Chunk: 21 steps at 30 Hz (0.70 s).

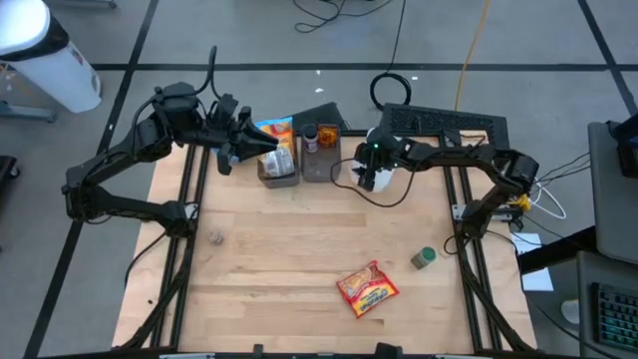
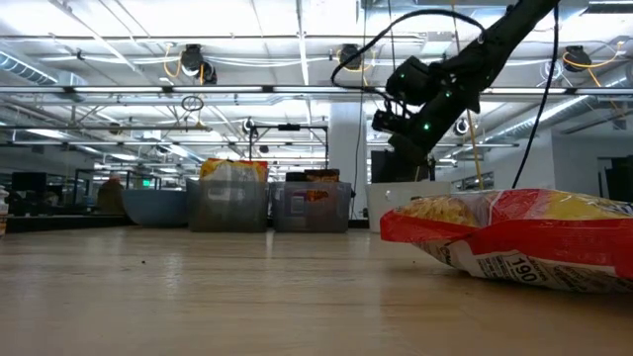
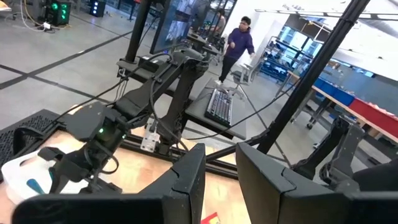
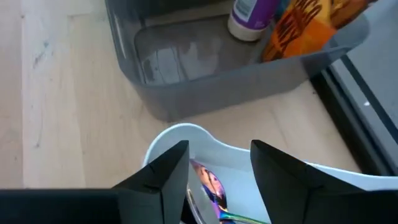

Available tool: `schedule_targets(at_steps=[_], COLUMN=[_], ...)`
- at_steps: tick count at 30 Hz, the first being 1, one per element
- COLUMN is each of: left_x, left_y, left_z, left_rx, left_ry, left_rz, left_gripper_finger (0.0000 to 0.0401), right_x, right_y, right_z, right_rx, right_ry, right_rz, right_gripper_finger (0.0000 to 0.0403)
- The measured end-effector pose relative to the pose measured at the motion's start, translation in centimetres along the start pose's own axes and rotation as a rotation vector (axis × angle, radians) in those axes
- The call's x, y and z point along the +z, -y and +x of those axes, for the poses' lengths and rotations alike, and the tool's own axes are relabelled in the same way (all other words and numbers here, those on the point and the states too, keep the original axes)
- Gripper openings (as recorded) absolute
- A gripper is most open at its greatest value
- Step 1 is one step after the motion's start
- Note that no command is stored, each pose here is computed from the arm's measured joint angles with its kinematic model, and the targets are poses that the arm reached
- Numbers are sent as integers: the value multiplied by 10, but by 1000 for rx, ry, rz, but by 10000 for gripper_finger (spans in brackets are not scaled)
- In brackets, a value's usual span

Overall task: Pick & Place Food Item
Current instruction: Put the orange spoon into the white bin, then adjust the white bin

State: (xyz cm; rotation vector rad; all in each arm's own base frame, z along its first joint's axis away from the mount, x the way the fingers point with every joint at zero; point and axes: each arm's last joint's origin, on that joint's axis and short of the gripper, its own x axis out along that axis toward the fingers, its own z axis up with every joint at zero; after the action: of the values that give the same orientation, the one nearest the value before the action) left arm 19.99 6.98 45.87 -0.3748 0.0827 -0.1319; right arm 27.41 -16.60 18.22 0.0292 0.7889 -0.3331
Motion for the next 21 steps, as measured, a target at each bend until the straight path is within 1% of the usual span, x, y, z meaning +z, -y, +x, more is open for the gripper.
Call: schedule_targets(at_steps=[7,11,16,21], left_x=[-1,-3,-9,-11], left_y=[0,-1,-3,-4], left_z=[0,0,0,-1], left_rx=[1,9,26,32], left_ry=[-6,-32,-79,-99], left_rz=[-1,-18,-25,4], left_gripper_finger=[97,97,97,97], right_x=[9,14,15,9], right_y=[1,2,-1,-8], right_z=[-18,-36,-75,-116], right_rx=[-20,-95,-122,-169], right_ry=[51,62,52,21], right_rz=[-13,4,20,98], right_gripper_finger=[165,165,164,161])
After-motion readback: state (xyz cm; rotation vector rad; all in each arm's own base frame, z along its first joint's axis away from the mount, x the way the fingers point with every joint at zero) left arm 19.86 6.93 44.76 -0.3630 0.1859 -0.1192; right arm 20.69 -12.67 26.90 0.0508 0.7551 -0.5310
